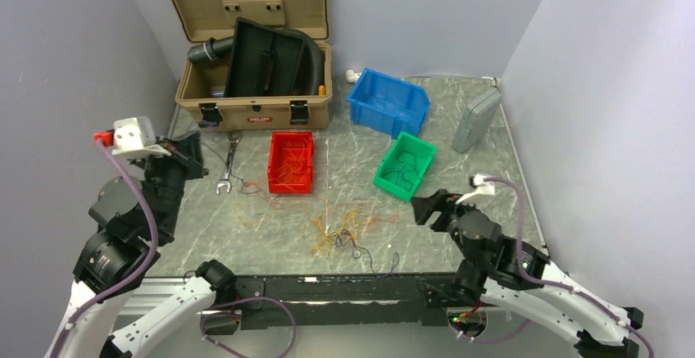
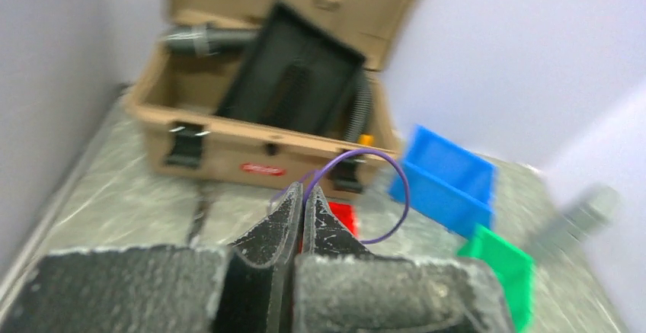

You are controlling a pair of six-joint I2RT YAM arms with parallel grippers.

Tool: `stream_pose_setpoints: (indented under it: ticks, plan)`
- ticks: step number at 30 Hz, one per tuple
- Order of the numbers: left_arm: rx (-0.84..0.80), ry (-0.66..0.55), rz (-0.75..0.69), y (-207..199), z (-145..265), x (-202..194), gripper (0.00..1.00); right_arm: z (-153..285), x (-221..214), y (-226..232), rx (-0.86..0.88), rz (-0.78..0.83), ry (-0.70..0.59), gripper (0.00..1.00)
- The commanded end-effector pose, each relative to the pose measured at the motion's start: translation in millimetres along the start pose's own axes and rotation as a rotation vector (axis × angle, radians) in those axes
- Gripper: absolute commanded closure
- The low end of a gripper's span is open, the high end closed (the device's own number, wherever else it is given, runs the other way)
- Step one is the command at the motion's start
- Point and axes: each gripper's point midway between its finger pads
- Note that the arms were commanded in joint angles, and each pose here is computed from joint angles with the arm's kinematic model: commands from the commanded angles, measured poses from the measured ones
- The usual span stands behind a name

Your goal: Untangle the cables

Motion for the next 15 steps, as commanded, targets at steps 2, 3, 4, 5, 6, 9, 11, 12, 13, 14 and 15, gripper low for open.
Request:
stream_pose_setpoints:
  ticks: [2,3,4,5,6,9,11,12,13,14,15]
  plan:
    - [-0.547,0.058,-0.010,-104.9,19.3,8.9,1.00,-2.9,2.3,93.7,0.439,0.269,-0.012,0.21]
    - [-0.575,0.075,-0.013,-111.0,21.0,8.0,1.00,-3.9,-0.7,105.5,0.489,0.307,-0.004,0.21]
    - [-0.594,0.086,-0.016,-115.5,22.0,7.9,1.00,-4.6,-2.0,119.6,0.543,0.335,-0.002,0.20]
    - [-0.605,0.095,-0.018,-118.4,22.1,6.9,1.00,-6.4,-3.8,130.5,0.581,0.365,0.005,0.20]
    - [-0.607,0.100,-0.015,-119.8,21.4,5.8,1.00,-11.4,-9.6,140.7,0.608,0.396,0.025,0.20]
    - [-0.610,0.098,-0.008,-121.1,20.4,5.0,1.00,-17.1,-15.0,176.5,0.731,0.447,0.032,0.22]
    - [-0.612,0.097,-0.001,-121.6,20.6,5.4,1.00,-17.9,-15.8,202.7,0.829,0.456,0.015,0.23]
    - [-0.616,0.097,0.003,-122.6,20.7,5.6,1.00,-17.6,-18.0,215.1,0.883,0.463,0.007,0.23]
    - [-0.624,0.099,0.006,-124.2,21.6,5.8,1.00,-16.9,-17.9,226.7,0.933,0.465,-0.008,0.23]
    - [-0.635,0.103,0.009,-126.2,22.6,5.9,1.00,-18.6,-17.3,236.6,0.965,0.466,-0.024,0.23]
    - [-0.645,0.104,0.013,-128.2,24.1,7.6,1.00,-19.8,-17.5,245.8,0.998,0.476,-0.038,0.23]
Point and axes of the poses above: each gripper's point midway between its finger pads, its own z axis back along the fingers, its own y axis along the line the jaws close on, x = y × z, and after that the axes turned 7 degrees about z, right-handed
